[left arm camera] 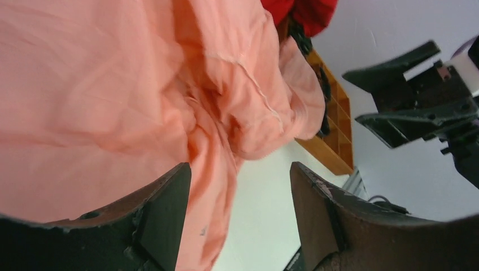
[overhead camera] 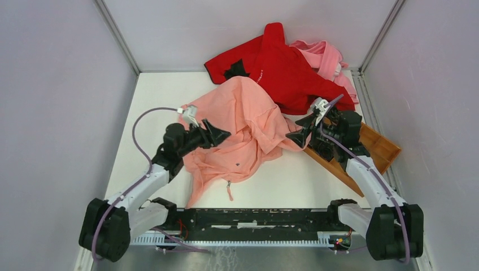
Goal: Zip up the jacket
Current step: Flatten out the jacket at the center of the board.
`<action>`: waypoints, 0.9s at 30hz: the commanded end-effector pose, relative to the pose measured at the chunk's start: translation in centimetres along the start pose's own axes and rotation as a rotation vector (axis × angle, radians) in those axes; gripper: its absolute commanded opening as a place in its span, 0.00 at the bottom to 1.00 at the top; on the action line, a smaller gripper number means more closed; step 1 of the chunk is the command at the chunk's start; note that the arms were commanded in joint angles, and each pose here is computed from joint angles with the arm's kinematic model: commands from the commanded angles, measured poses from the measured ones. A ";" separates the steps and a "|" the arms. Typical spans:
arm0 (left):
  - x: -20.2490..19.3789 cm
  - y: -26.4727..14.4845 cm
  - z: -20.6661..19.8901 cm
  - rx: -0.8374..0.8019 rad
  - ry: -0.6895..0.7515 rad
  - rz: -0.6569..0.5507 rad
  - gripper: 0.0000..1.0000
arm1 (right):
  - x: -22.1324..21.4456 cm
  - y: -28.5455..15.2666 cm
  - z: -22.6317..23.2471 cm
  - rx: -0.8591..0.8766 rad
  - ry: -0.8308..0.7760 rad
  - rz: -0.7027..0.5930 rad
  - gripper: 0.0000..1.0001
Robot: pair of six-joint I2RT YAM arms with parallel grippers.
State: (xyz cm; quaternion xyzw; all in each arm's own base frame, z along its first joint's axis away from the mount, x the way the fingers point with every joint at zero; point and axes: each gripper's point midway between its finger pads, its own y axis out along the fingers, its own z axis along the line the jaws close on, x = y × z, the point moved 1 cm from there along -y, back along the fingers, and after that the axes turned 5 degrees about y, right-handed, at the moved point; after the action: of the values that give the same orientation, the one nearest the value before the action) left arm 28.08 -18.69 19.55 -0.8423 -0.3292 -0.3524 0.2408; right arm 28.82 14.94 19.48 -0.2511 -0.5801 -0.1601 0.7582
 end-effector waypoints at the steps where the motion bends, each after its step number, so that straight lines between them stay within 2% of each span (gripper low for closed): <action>1: 0.2 1.6 -8.7 -0.186 0.115 -0.063 0.72 | 2.5 -1.2 -0.5 -0.033 0.004 -0.127 0.79; 7: -4.8 4.6 -9.0 0.112 0.543 0.016 0.74 | 2.2 -2.6 -1.7 -0.078 0.087 -0.172 0.79; 12: -7.4 7.6 -11.9 0.101 0.826 0.061 0.78 | 2.2 -3.5 -2.5 -0.110 0.141 -0.203 0.79; 15: -8.7 9.9 -12.6 0.076 0.916 0.117 0.79 | 1.9 -3.9 -2.8 -0.122 0.158 -0.214 0.80; 20: -11.1 13.4 -11.6 0.122 1.031 0.244 0.77 | 1.6 -4.6 -3.3 -0.141 0.180 -0.224 0.80; 27: -13.0 16.1 -9.6 0.248 1.090 0.370 0.63 | 1.2 -4.7 -3.6 -0.142 0.206 -0.219 0.79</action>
State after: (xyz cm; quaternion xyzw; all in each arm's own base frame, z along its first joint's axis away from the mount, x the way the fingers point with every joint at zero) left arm 27.19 -40.95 13.20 -0.5911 -0.0595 -0.6434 0.4829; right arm 29.67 8.92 19.85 -0.2370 -0.4927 -0.3090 0.7782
